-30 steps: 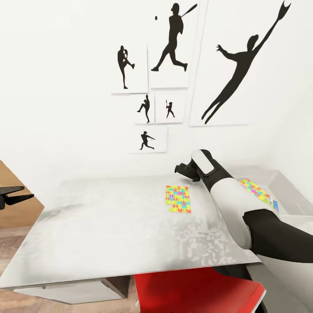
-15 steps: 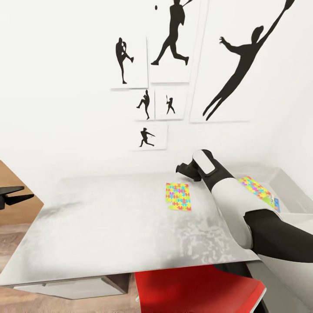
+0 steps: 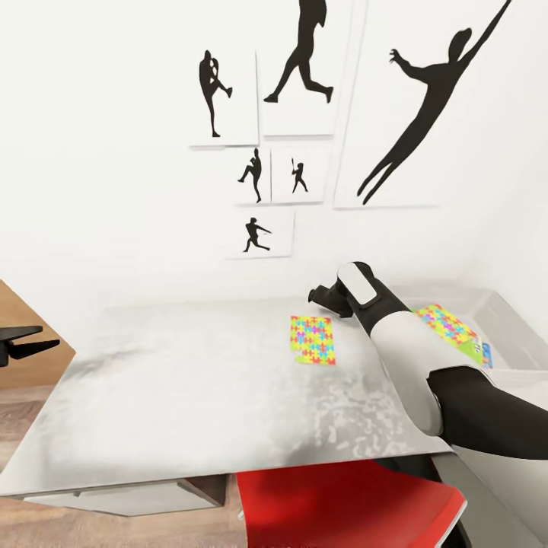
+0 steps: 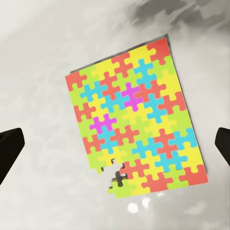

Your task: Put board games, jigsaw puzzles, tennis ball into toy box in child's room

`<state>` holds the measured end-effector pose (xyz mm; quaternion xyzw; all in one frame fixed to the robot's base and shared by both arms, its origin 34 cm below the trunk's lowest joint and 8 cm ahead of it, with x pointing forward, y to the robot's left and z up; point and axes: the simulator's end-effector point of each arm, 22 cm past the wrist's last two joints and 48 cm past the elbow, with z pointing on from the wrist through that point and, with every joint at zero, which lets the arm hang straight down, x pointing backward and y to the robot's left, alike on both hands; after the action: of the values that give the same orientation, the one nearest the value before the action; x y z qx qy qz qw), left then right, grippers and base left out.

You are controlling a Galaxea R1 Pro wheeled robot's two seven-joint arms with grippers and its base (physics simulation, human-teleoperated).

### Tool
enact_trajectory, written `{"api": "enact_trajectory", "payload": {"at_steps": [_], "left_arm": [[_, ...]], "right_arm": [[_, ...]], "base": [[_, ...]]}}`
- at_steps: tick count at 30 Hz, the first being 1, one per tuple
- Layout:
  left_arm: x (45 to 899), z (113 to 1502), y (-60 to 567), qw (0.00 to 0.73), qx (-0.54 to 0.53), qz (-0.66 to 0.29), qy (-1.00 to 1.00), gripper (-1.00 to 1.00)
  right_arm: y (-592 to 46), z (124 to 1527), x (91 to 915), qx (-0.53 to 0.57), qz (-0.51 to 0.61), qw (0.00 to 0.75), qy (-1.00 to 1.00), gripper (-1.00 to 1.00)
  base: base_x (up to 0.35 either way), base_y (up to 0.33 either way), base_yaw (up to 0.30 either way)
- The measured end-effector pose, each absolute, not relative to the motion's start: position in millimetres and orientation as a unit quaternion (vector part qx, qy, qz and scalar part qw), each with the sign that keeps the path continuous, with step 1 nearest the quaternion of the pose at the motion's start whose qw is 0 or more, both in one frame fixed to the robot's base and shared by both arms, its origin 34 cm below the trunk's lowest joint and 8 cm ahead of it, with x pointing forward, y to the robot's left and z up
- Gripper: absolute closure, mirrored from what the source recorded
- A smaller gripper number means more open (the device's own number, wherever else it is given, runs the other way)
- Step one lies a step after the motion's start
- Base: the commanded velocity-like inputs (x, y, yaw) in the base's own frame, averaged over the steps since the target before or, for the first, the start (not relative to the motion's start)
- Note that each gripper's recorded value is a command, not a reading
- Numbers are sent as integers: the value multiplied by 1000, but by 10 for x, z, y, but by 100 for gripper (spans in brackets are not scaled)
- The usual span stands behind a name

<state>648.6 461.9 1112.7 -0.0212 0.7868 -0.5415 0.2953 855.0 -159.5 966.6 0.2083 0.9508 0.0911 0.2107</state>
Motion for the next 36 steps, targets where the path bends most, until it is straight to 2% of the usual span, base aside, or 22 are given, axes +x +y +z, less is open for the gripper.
{"api": "enact_trajectory", "payload": {"at_steps": [25, 36], "left_arm": [[6667, 11622, 4949, 333, -46, -537, 774, -100], [6694, 11624, 4911, 327, -37, -534, 779, -100]], "right_arm": [[-1634, 9629, 8695, 200, 84, 204, 955, -100], [-1852, 9719, 8822, 174, 40, 205, 962, -100]], "base": [[0, 0, 0], [0, 0, 0]]}}
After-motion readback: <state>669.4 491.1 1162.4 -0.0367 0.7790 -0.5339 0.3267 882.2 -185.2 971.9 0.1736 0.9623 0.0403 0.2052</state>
